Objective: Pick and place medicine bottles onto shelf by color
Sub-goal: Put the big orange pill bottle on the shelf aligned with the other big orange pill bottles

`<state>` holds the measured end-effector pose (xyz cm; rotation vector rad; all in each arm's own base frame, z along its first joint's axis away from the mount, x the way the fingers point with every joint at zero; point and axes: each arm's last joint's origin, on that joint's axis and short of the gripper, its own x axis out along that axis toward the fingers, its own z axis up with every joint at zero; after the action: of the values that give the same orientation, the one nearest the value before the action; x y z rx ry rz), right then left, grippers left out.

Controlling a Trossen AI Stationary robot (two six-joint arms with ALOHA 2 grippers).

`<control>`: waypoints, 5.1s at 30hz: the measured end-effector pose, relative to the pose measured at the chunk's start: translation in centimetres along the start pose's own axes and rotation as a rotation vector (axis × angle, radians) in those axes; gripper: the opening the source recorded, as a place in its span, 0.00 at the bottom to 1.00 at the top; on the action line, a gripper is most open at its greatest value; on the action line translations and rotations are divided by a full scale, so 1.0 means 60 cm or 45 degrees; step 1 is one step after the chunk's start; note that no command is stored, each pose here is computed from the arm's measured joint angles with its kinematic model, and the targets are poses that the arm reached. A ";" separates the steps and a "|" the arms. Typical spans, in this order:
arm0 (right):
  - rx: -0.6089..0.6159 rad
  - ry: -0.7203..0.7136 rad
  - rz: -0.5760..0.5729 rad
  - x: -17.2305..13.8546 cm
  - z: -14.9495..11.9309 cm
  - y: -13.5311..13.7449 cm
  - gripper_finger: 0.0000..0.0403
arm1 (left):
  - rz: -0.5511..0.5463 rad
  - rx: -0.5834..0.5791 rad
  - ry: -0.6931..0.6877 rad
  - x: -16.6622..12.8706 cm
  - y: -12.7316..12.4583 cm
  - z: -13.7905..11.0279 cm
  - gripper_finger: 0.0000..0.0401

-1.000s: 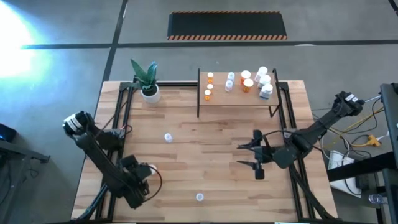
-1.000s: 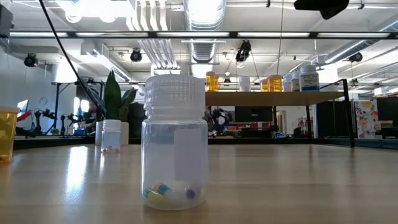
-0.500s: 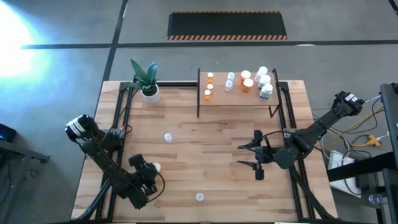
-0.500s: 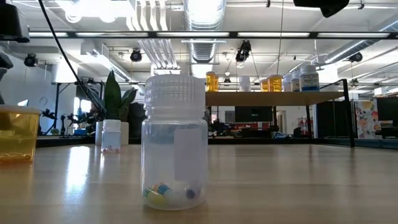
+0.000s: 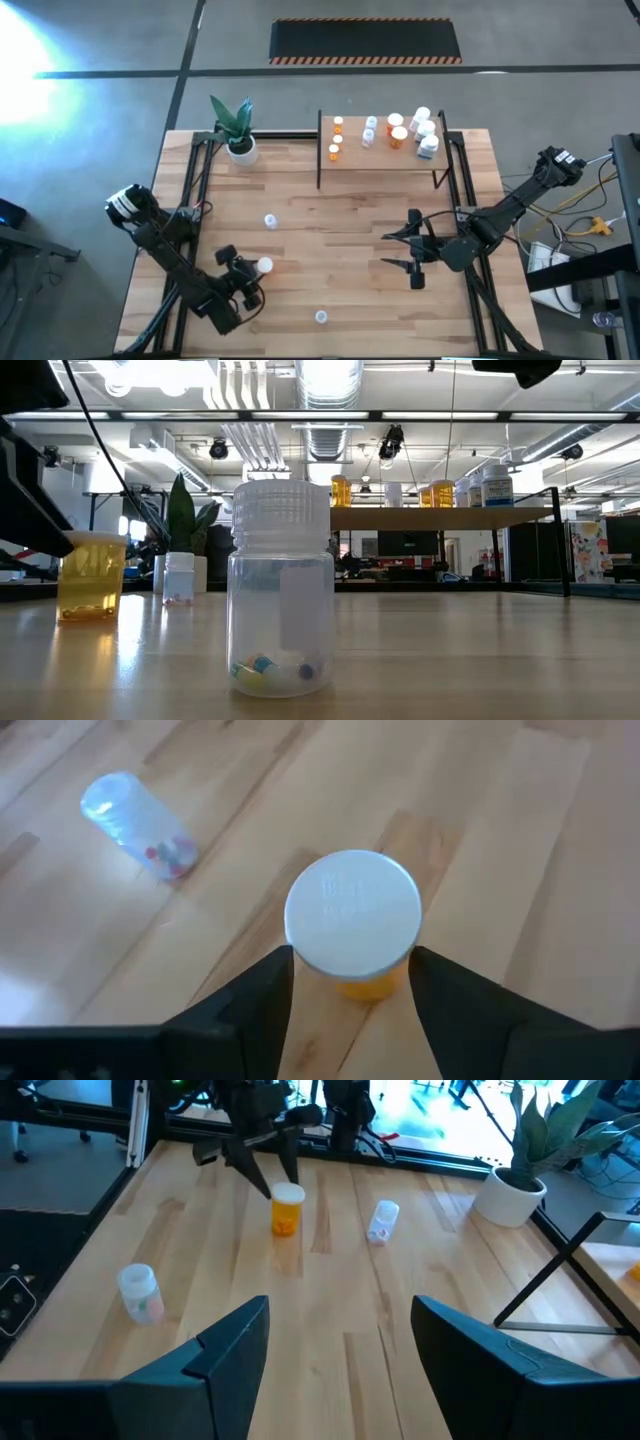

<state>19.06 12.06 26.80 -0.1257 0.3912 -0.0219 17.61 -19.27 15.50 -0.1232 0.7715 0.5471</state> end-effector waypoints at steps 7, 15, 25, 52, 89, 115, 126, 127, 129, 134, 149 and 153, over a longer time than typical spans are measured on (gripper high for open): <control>0.002 0.000 0.001 0.000 0.000 0.000 0.58 | -0.088 -0.038 -0.092 0.025 0.003 -0.023 0.47; 0.025 0.002 0.001 0.000 0.000 0.000 0.58 | -0.102 -0.061 -0.214 0.050 0.010 -0.028 0.62; 0.028 0.006 -0.001 0.001 -0.003 0.000 0.58 | -0.128 0.019 -0.283 0.083 -0.012 -0.012 0.73; 0.176 0.261 0.005 0.005 -0.078 0.000 0.58 | -0.349 0.075 -0.576 0.169 -0.029 0.162 0.43; 0.333 0.479 -0.150 -0.006 -0.207 -0.007 0.58 | -0.460 0.280 -0.569 0.318 0.006 0.333 0.63; 0.334 0.163 -0.321 -0.002 -0.308 -0.039 0.58 | -0.501 0.609 -0.596 0.438 -0.033 0.319 0.72; 0.372 0.182 -0.296 -0.003 -0.311 -0.038 0.58 | -0.677 0.634 -0.479 0.484 -0.006 0.347 0.72; 0.369 0.192 -0.274 -0.002 -0.309 -0.037 0.58 | -0.699 0.632 -0.471 0.485 -0.003 0.350 0.72; 0.357 0.212 -0.230 -0.001 -0.304 -0.033 0.58 | -0.743 0.635 -0.469 0.487 0.001 0.357 0.72; 0.354 0.251 -0.150 0.002 -0.284 -0.022 0.58 | -0.744 0.639 -0.476 0.489 0.004 0.360 0.72; 0.506 0.382 -0.353 -0.002 -0.273 -0.026 0.58 | -0.613 0.645 -0.410 0.478 0.002 0.358 0.72; 0.488 0.306 -0.350 0.006 -0.286 -0.023 0.59 | -0.575 0.649 -0.379 0.475 0.005 0.356 0.72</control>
<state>12.86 8.63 11.10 0.2050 0.6000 -0.3839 47.53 -0.51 11.17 0.2486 0.5466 -0.0702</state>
